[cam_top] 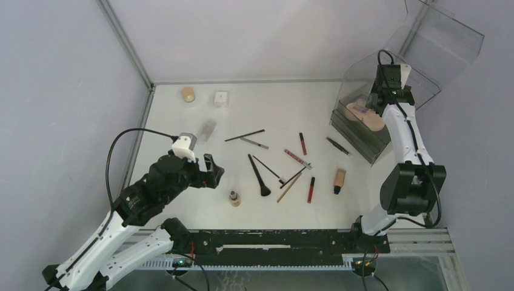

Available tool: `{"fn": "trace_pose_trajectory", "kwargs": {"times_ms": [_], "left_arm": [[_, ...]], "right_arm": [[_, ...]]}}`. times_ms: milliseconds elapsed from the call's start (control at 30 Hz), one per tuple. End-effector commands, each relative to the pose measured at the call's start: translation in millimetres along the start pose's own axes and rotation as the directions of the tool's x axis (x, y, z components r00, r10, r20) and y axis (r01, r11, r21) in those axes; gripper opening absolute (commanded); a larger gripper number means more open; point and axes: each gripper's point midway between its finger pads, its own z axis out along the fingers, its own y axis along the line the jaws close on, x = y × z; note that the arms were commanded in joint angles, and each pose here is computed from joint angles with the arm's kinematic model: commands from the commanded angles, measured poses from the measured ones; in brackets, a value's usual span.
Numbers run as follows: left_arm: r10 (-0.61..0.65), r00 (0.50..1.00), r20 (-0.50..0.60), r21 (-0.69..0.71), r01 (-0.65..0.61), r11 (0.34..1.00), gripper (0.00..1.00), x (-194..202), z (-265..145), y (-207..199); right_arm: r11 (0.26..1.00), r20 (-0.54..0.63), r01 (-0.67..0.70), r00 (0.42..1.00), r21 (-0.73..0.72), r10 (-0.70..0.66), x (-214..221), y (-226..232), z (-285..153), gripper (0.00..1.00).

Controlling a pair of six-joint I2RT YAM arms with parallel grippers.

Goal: Organize the makeup
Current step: Place the makeup in the storage box.

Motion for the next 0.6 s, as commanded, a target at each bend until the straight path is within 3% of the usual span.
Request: {"fn": "trace_pose_trajectory", "kwargs": {"times_ms": [0, 100, 300, 467, 567], "left_arm": [[-0.001, 0.999, 0.039, 0.009, 0.001, 1.000, 1.00, -10, -5, -1], [-0.001, 0.999, 0.036, 0.007, 0.001, 1.000, 1.00, -8, -5, 1], [0.000, 0.999, 0.033, 0.013, 0.000, 1.000, 1.00, -7, -2, -1], [-0.005, 0.999, 0.034, 0.017, 0.004, 1.000, 1.00, -7, -3, -2], [-0.007, 0.999, 0.037, 0.021, 0.006, 1.000, 1.00, -5, -4, -1]], "right_arm": [[0.988, 0.048, -0.058, 0.998, 0.140, 0.051, -17, -22, 6, 0.63], [0.984, 0.043, -0.056, 0.998, 0.167, 0.050, -14, -27, 6, 0.80], [0.992, 0.093, -0.030, 0.995, 0.126, 0.018, -21, -10, -13, 0.96], [0.999, 0.132, 0.028, 0.991, 0.040, -0.033, -23, 21, -34, 0.97], [0.991, 0.152, 0.080, 0.986, -0.106, -0.063, -19, 56, -53, 0.95]]}}
